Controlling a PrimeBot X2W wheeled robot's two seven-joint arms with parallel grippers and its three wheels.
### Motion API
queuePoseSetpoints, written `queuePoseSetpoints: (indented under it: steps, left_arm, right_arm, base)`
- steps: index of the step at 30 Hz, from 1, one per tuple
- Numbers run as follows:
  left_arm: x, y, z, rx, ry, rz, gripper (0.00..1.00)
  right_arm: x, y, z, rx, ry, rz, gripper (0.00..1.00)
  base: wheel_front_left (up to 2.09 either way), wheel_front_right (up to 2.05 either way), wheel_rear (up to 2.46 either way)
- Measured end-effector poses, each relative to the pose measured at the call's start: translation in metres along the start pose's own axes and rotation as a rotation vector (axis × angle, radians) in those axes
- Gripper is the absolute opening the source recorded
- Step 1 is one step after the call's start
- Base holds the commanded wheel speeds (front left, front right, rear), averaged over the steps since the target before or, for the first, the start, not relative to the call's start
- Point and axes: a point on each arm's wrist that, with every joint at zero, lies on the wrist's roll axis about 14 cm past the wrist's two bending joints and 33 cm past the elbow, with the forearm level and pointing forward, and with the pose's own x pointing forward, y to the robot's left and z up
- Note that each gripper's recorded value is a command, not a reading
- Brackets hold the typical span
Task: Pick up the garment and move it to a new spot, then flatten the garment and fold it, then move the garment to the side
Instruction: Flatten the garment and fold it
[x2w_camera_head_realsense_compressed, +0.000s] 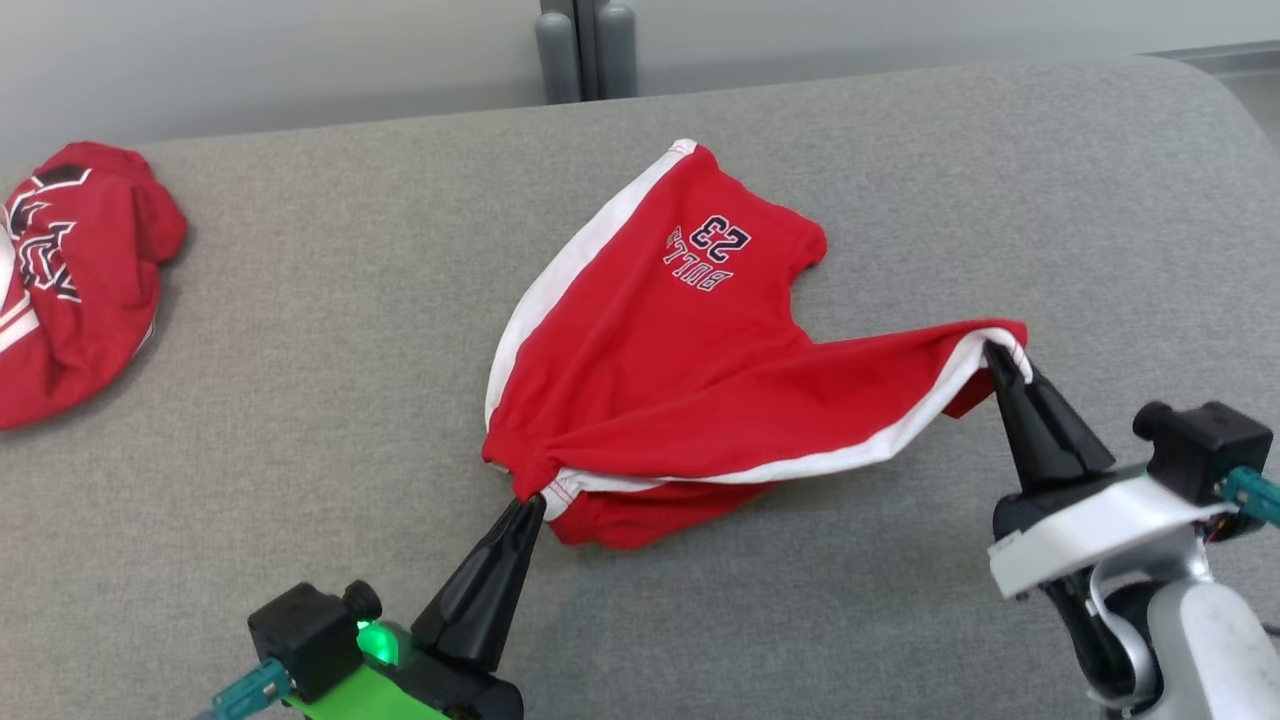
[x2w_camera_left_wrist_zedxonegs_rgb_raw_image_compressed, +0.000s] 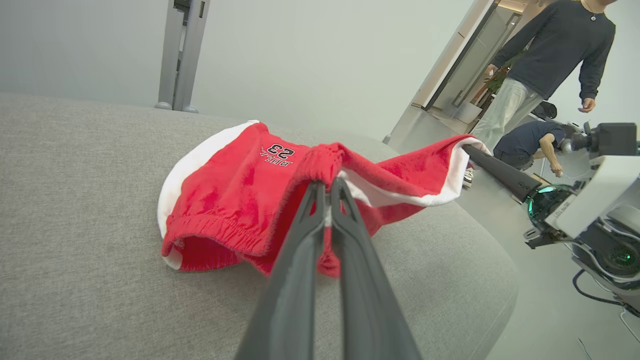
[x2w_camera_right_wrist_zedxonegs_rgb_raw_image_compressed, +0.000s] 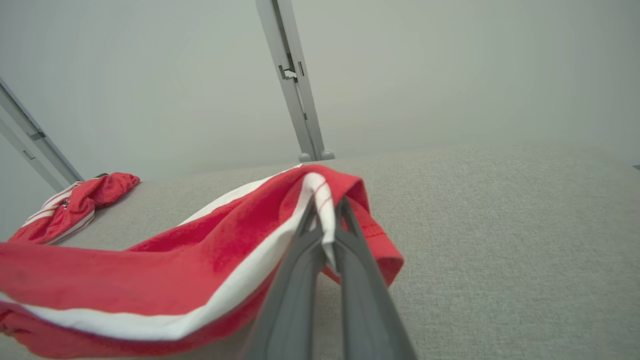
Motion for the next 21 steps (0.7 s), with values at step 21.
queuePoseSetpoints:
  steps: [21]
  left_arm:
    - [0.048,0.112,-0.010,-0.229,-0.091,0.327,0.00]
  right_arm:
    - [0.188,0.045,-0.068,-0.230,0.263,0.262,0.00]
  base:
    - [0.00,0.00,0.00]
